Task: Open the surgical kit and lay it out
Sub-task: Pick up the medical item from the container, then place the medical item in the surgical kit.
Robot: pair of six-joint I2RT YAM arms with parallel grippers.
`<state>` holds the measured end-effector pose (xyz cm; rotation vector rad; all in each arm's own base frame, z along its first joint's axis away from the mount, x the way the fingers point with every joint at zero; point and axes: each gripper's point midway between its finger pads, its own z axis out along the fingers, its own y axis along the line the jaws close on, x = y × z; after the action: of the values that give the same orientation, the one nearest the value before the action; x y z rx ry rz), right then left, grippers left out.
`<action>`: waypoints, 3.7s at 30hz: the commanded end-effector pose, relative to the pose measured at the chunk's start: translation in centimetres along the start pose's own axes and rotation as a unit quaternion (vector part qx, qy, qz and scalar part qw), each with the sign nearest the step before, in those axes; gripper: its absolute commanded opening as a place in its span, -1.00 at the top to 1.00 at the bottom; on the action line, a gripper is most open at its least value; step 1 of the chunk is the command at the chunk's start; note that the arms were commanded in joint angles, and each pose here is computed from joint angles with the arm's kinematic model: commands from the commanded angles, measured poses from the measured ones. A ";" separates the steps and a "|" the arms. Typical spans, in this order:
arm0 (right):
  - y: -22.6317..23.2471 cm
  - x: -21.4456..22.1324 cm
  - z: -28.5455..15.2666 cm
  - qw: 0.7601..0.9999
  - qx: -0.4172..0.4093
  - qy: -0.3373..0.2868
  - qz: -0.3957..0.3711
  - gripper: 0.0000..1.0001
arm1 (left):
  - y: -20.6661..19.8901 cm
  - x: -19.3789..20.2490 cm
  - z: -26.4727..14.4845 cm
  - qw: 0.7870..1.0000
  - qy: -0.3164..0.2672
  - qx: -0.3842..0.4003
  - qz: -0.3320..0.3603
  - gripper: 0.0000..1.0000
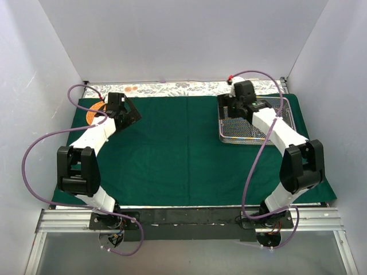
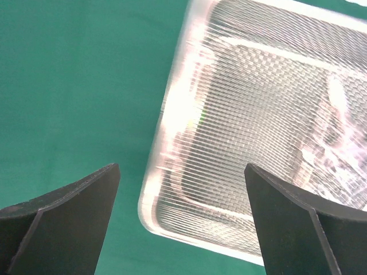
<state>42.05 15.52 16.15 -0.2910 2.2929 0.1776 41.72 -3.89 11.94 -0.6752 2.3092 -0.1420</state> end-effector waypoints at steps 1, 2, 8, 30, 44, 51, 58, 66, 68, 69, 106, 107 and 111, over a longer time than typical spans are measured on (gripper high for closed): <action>-7.0 2.0 -0.4 0.995 0.088 0.012 0.052 -0.95 | 1.6 1.3 -1.8 1.000 0.001 -0.012 0.012 -0.96; -9.1 2.3 -0.3 0.992 0.104 0.014 0.074 -0.93 | 1.9 1.5 -1.8 1.000 -0.002 -0.015 0.015 -0.96; -14.1 4.0 2.0 0.985 0.124 0.048 0.110 -0.60 | 3.0 3.1 -1.2 1.000 -0.002 -0.021 0.021 -0.96; -16.1 5.1 9.7 0.989 0.064 0.120 0.054 0.35 | 1.8 5.2 0.3 0.998 0.028 -0.019 0.044 -0.96; -14.7 4.0 8.5 0.990 0.030 0.115 0.070 0.97 | -0.4 3.5 -0.8 0.999 0.024 0.008 0.048 -0.96; -12.8 -1.4 4.6 0.991 0.006 0.024 0.135 0.97 | -4.4 1.2 -3.3 0.996 0.008 0.075 0.047 -0.96; -7.6 -6.0 -0.1 0.960 -0.114 -0.086 0.241 0.97 | -11.6 0.3 -7.9 0.968 0.017 0.244 0.051 -0.96; 0.4 -7.6 -4.5 0.879 -0.304 -0.151 0.334 0.97 | -20.2 2.8 -13.7 0.901 0.054 0.427 0.055 -0.96; 2.2 -8.2 -5.8 0.853 -0.346 -0.159 0.356 0.97 | -22.1 3.9 -15.2 0.883 0.066 0.461 0.063 -0.97; 3.5 -8.5 -6.5 0.842 -0.374 -0.182 0.343 0.97 | -23.1 4.3 -15.8 0.870 0.075 0.484 0.060 -0.96; 11.9 -10.4 -10.0 0.763 -0.517 -0.201 0.331 0.97 | -27.8 13.2 -20.2 0.761 0.159 0.618 0.116 0.90; 11.9 -10.3 -9.9 0.764 -0.517 -0.200 0.330 0.97 | -27.8 13.2 -20.2 0.762 0.159 0.617 0.118 0.94; 12.1 -9.7 -9.7 0.769 -0.518 -0.195 0.319 0.79 | -27.2 13.3 -19.5 0.775 0.148 0.601 0.130 1.00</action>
<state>38.67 26.15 29.24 0.1020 1.6250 1.7101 32.53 -36.12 25.46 0.3251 1.9959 -1.5711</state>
